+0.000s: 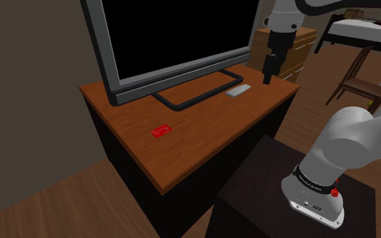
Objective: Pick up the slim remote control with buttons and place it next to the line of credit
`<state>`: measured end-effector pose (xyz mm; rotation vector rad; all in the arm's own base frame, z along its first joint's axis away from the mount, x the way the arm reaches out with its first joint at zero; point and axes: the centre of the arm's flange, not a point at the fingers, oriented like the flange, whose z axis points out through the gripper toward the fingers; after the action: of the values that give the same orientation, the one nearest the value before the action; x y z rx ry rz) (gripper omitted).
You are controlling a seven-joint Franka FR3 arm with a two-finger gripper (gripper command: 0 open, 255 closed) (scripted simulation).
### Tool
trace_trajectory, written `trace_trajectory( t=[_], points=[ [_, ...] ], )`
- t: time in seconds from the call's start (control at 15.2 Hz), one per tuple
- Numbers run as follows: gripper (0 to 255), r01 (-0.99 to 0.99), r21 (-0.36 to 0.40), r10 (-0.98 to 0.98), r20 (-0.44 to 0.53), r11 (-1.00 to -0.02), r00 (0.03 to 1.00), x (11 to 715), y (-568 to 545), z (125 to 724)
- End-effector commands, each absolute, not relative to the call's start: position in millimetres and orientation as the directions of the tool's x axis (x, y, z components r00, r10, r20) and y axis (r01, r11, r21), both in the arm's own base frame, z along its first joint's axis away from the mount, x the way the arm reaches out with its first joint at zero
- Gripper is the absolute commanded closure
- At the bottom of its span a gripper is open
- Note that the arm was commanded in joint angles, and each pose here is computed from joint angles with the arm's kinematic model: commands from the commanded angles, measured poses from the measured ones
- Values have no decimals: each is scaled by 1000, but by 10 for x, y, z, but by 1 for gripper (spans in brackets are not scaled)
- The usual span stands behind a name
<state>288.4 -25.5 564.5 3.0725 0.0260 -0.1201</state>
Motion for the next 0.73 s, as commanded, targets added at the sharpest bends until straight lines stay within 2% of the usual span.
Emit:
trace_trajectory(
  t=[0.0,0.33,0.66],
  points=[
    [0,19,66,14,-79,-998,997,2884,-255,5645],
    [0,222,49,218,-74,-974,973,2871,-863,5380],
    [0,415,33,413,-67,-909,908,2982,-1455,5105]
  ],
)
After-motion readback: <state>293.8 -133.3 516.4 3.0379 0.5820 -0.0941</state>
